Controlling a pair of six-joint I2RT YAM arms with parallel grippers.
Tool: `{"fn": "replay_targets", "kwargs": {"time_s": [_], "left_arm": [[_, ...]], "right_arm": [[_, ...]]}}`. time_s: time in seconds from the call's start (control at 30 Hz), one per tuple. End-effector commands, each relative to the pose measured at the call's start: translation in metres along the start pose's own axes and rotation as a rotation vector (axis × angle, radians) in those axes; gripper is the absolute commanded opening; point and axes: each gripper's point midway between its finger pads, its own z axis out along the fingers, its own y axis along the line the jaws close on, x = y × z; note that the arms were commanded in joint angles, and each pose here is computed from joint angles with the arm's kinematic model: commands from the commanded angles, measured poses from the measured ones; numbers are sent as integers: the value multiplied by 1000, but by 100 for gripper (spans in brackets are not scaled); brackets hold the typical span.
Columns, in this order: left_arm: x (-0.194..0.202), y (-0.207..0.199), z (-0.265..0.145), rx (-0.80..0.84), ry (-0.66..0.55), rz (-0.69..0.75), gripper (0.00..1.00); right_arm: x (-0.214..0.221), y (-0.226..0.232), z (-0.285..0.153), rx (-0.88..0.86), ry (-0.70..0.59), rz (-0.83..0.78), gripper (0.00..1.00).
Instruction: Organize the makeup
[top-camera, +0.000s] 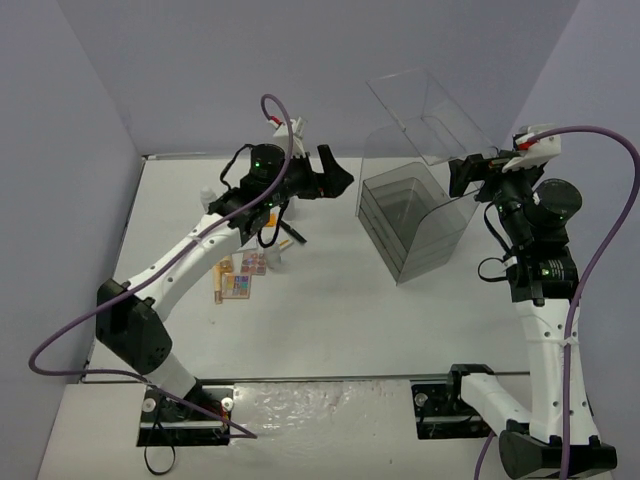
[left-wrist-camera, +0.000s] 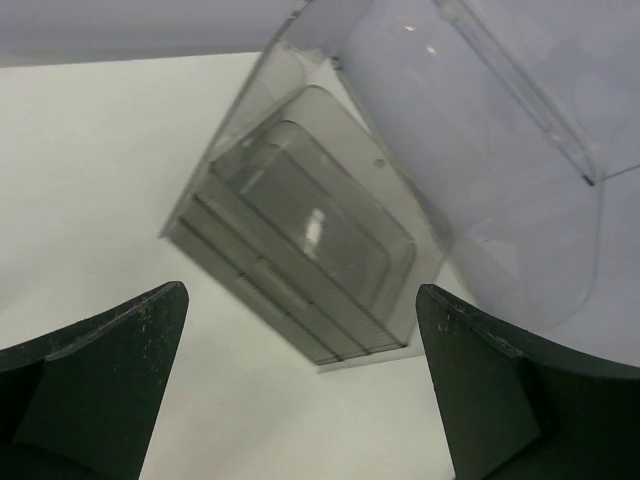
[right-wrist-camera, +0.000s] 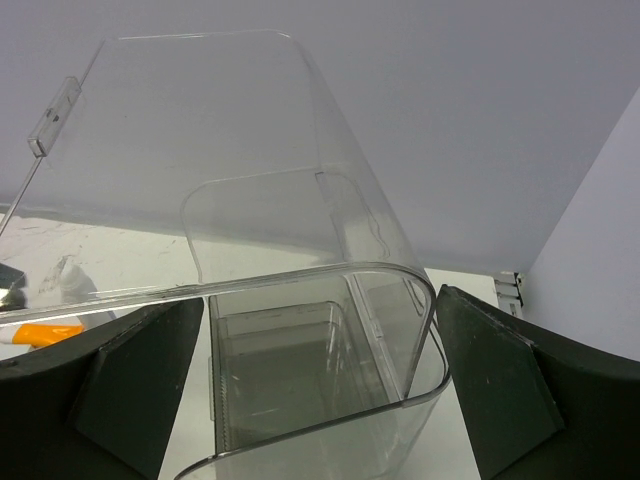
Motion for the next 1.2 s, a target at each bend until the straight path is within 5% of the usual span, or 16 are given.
{"fn": "replay_targets", "kwargs": {"time_s": [0.0,0.33,1.17], "left_arm": [[-40,49,-44,-222,-107,239,97],[-44,148,-40,-422,-148,344,97],[-18,222,25,-479,-113,426,91]], "right_arm": [[-49,3,4,-9,-169,4,100],[-48,5,3,-20,-168,10,100],[-40,9,5,-44,-152,18,100]]}}
